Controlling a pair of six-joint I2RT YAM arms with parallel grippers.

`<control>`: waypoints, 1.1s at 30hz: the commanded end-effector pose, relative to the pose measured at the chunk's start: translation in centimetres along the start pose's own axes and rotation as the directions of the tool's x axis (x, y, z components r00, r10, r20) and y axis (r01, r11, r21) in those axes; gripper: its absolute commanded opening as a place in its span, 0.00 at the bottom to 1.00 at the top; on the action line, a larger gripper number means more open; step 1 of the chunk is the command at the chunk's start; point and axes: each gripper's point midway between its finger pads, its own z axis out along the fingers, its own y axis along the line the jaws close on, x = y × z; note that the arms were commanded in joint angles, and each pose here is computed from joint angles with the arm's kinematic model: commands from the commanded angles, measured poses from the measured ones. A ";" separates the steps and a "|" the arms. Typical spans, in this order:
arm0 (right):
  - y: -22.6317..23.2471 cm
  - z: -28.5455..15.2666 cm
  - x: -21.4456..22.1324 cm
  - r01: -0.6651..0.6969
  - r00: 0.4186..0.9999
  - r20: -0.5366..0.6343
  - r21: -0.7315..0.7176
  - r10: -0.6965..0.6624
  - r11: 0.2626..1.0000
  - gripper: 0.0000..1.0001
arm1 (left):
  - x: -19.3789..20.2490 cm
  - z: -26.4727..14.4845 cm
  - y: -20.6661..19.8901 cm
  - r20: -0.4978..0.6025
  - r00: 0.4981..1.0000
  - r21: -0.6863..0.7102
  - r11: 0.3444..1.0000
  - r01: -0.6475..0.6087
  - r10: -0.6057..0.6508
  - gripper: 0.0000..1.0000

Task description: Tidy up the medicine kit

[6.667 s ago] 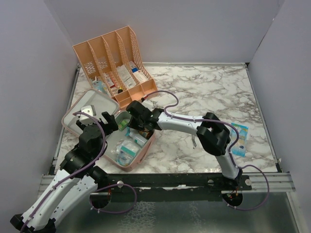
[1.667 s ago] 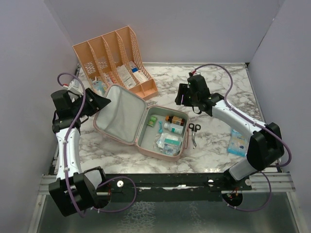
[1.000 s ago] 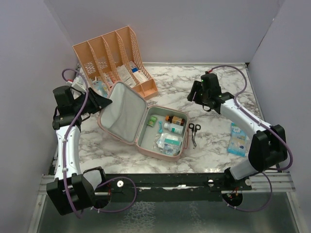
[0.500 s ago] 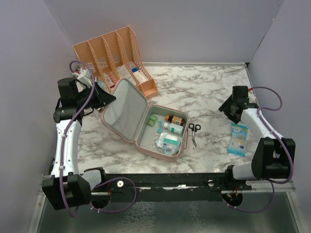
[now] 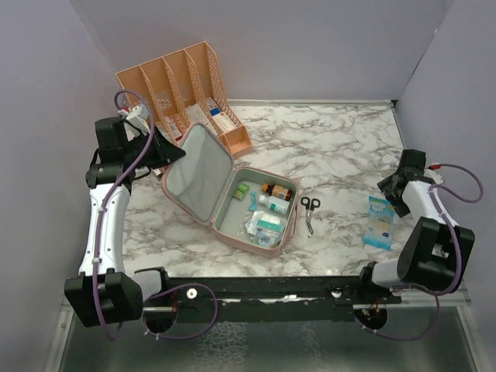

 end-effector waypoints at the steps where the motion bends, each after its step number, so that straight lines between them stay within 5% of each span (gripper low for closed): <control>1: -1.8 1.5 1.6 -0.062 0.996 -0.055 0.053 0.065 0.997 0.77 | -1.0 0.3 -0.9 0.009 0.999 0.014 0.999 -0.043 0.043 0.00; 7: 0.7 1.5 5.8 -0.098 0.969 -0.240 -0.130 0.065 0.987 0.77 | -0.7 0.7 -1.0 -0.007 0.999 0.023 0.999 -0.036 0.037 0.00; 21: 4.8 -0.5 11.4 -0.209 0.879 -0.476 -0.330 0.029 0.920 0.70 | -0.1 0.8 -0.6 -0.015 0.999 0.014 0.999 -0.034 0.034 0.00; 27: 8.9 -1.5 11.5 -0.155 0.892 -0.448 -0.422 -0.056 0.893 0.65 | 0.0 0.9 -0.4 -0.017 0.999 0.006 0.999 -0.032 0.032 0.00; 33: 8.5 -1.1 8.3 -0.009 0.948 -0.298 -0.368 -0.109 0.930 0.65 | 0.1 1.0 -0.3 -0.018 0.999 0.006 0.999 -0.034 0.034 0.00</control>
